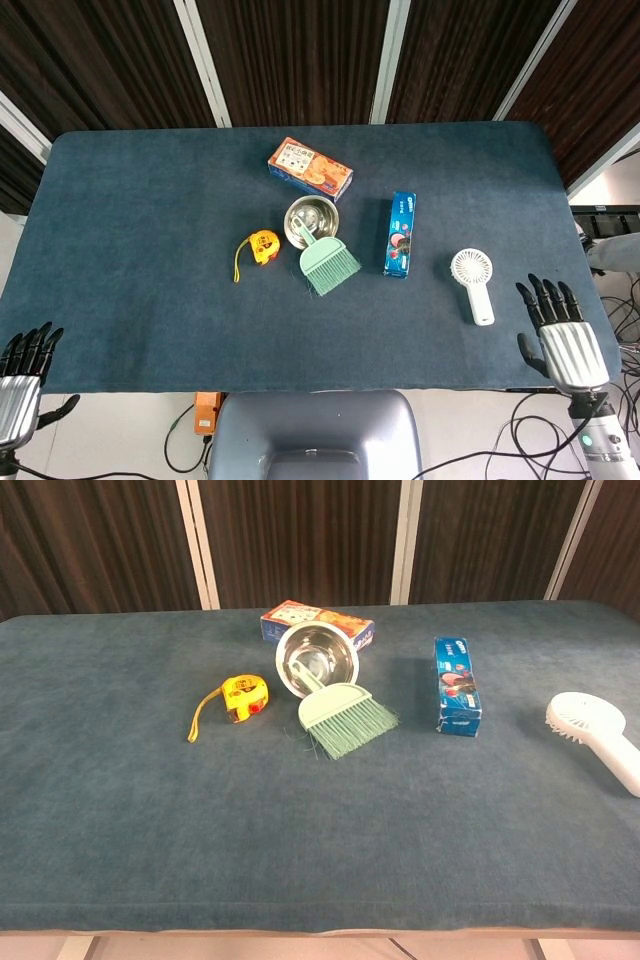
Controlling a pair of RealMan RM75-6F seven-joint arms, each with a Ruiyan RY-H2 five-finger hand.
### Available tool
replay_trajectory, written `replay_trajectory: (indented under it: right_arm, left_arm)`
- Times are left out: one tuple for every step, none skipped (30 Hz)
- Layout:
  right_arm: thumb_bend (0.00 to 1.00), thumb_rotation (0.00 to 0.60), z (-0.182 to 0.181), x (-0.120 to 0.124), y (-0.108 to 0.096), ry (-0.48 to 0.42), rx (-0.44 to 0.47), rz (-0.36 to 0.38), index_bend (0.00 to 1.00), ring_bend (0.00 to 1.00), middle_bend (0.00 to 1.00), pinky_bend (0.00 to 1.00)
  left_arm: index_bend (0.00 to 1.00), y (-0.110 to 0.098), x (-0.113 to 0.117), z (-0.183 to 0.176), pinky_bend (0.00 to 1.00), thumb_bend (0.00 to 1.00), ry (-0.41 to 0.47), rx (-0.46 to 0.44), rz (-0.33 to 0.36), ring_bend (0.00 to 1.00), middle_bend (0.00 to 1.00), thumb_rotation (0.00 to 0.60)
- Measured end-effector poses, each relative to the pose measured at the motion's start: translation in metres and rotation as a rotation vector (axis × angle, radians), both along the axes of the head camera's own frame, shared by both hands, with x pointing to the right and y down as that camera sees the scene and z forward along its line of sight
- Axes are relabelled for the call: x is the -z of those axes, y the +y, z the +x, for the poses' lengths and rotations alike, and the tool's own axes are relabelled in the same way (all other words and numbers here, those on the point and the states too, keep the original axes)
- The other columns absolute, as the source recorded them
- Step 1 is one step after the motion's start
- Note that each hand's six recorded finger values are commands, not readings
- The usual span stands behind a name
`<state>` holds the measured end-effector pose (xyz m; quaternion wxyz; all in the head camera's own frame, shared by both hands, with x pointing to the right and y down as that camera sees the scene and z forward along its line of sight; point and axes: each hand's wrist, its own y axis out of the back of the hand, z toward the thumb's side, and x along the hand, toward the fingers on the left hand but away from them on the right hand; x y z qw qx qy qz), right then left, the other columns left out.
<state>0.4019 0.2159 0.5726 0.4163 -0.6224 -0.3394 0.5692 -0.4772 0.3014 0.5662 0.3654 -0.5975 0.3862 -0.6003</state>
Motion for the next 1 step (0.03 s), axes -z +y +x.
replay_trajectory:
  right_arm:
    - [0.41, 0.600, 0.0007, -0.0010, 0.0008, 0.003, -0.002, -0.009, 0.00, 0.00, 0.00, 0.00]
  left_arm:
    - [0.00, 0.0000, 0.0001, 0.0005, 0.05, 0.10, 0.000, -0.003, 0.000, 0.00, 0.00, 0.600]
